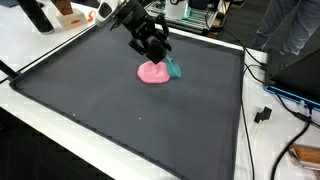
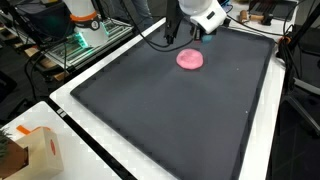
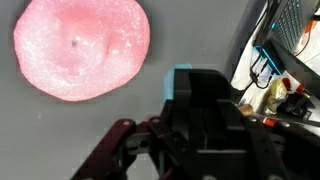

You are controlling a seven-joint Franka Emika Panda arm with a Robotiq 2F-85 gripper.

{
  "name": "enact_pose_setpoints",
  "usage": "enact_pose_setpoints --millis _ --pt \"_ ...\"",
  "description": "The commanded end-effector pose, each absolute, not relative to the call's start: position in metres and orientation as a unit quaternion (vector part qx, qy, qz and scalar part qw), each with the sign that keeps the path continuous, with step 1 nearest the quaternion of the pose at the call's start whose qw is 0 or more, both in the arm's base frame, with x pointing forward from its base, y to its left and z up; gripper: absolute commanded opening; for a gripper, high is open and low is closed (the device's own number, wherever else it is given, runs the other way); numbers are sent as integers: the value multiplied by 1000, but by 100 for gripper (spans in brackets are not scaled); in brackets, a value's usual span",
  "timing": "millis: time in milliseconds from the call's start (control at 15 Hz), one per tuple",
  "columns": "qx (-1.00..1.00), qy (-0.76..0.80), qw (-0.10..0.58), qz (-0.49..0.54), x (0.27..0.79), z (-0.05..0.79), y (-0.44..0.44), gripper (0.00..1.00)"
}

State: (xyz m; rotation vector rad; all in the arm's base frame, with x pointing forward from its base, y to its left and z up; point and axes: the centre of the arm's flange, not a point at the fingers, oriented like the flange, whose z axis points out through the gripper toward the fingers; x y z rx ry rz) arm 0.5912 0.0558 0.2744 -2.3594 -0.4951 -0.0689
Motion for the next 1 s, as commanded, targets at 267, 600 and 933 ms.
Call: enact_pose_setpoints --millis 267,600,933 --pt "-920 -175 352 -16 587 268 53 25" --pt "-930 -152 335 3 586 277 49 25" --pt "-947 -127 294 26 585 295 48 25"
